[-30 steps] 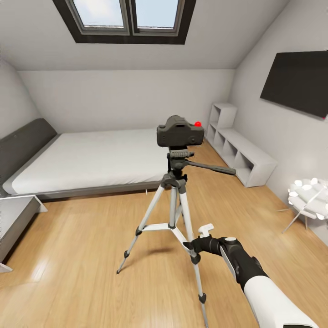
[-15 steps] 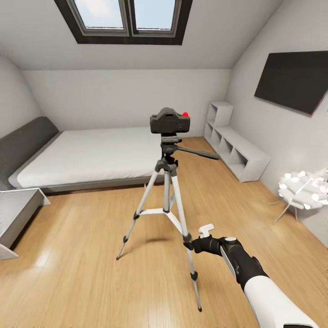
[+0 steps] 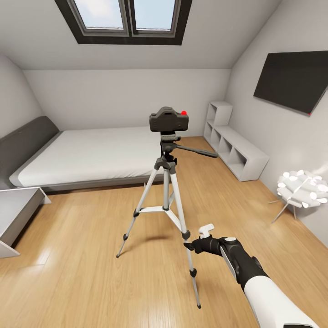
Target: Attach the digital camera to the camera tripod in the bedroom.
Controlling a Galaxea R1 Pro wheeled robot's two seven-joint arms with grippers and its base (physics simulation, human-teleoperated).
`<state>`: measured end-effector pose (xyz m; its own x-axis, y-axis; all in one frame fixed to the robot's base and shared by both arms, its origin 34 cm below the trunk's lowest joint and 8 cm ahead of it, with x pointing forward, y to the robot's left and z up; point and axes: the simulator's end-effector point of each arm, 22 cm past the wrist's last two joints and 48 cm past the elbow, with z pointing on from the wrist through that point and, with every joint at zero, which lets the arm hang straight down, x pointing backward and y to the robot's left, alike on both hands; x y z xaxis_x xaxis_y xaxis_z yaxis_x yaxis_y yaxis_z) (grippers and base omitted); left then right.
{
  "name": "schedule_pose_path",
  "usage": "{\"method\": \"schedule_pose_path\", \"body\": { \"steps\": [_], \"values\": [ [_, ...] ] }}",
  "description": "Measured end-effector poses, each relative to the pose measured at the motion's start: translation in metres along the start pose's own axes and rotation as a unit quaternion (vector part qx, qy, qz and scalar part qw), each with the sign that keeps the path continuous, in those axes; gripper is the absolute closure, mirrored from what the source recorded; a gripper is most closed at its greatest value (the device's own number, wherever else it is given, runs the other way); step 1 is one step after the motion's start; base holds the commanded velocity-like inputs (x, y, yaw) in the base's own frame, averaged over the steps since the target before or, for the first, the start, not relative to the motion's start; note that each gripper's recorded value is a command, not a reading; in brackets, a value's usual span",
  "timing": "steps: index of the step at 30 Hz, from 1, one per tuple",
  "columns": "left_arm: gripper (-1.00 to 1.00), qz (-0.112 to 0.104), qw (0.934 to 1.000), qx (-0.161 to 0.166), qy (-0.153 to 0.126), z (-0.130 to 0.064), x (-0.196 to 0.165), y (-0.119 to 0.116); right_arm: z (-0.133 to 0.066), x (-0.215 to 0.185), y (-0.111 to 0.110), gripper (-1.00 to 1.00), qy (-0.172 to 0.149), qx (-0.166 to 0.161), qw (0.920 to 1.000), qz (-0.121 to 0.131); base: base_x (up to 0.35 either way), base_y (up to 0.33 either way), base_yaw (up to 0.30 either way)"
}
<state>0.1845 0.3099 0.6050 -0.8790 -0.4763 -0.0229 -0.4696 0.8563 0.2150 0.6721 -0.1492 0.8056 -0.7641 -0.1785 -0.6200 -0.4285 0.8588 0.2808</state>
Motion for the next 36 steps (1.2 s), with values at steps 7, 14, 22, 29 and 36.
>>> {"method": "schedule_pose_path", "body": {
  "steps": [7,14,22,29,36],
  "values": [
    [-1.00,0.000,1.0000,0.000,0.000,0.000,0.000,0.001,0.000,0.000,0.000,-1.00,0.000,0.000,1.0000,0.000,-0.002,0.000,0.000],
    [-1.00,0.000,1.0000,-0.001,0.000,0.000,0.000,0.001,0.000,0.003,-0.001,-1.00,0.003,0.000,1.0000,0.006,0.000,0.000,0.000],
    [-1.00,0.000,1.0000,0.000,0.000,0.000,-0.001,0.001,-0.004,0.101,-0.033,-1.00,0.097,0.027,0.9935,0.053,0.000,0.000,0.000],
    [-1.00,0.000,1.0000,-0.001,0.000,0.000,0.000,0.001,-0.040,0.232,-0.061,-1.00,0.216,0.059,0.9684,0.110,0.000,0.000,0.000],
    [-1.00,0.001,1.0000,-0.001,0.001,0.000,0.000,0.001,-0.068,0.285,-0.078,-1.00,0.256,0.086,0.9543,0.128,0.000,0.000,0.000]
  ]
}}
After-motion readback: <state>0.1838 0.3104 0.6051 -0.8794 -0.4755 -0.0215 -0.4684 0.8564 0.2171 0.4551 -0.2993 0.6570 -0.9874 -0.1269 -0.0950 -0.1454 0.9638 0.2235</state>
